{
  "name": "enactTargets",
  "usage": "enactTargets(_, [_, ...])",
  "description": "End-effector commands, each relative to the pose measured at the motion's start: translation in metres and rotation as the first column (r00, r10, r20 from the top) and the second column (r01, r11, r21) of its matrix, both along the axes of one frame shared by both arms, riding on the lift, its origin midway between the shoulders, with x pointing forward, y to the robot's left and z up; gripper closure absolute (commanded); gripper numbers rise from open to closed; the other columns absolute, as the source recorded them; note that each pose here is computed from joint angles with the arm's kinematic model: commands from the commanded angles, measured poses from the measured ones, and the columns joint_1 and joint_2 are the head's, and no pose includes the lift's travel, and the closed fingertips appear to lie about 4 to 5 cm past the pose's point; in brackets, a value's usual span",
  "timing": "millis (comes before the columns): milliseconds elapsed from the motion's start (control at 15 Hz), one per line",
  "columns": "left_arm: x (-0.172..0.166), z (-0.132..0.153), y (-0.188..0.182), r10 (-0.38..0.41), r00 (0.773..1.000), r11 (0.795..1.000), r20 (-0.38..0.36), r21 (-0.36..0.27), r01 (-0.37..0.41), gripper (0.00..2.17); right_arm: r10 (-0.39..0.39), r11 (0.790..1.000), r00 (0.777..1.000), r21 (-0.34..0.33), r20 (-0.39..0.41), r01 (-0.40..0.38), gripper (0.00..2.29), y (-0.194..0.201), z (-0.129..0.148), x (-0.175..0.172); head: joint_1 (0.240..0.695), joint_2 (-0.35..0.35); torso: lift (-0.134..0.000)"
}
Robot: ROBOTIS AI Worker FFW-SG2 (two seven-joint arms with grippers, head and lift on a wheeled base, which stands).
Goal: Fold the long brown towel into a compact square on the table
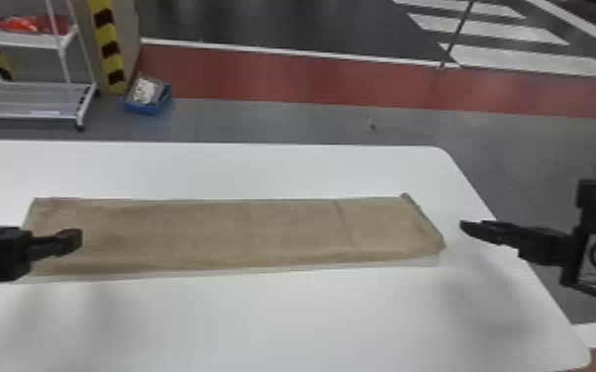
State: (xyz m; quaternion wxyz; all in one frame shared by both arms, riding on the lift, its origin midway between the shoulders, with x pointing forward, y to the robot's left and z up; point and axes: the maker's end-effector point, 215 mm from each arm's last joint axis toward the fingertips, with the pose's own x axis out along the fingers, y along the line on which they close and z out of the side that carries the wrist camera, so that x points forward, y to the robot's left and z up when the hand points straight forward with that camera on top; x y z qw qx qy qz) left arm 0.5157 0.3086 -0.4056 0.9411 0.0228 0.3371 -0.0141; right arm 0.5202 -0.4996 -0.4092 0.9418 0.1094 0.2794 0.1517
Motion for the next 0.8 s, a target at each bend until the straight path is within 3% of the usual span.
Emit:
enactTargets(0, [0.0043,0.0038,-0.0019,-0.002,1.0,1.0,0.008,0.002,0.002,0.23,-0.002,1.0,1.0,-0.002,0.005,0.002,0.27,-0.0018,-0.0007,-0.0002,0.695,-0.202,-0.128])
enactTargets(733, [0.0131,0.0055,0.0003,-0.002,1.0,1.0,0.01,-0.002,0.002,0.23,0.003,1.0,1.0,-0.019,-0.006,-0.003,0.27,-0.0037,-0.0009,0.0033,0.695,-0.207,-0.128])
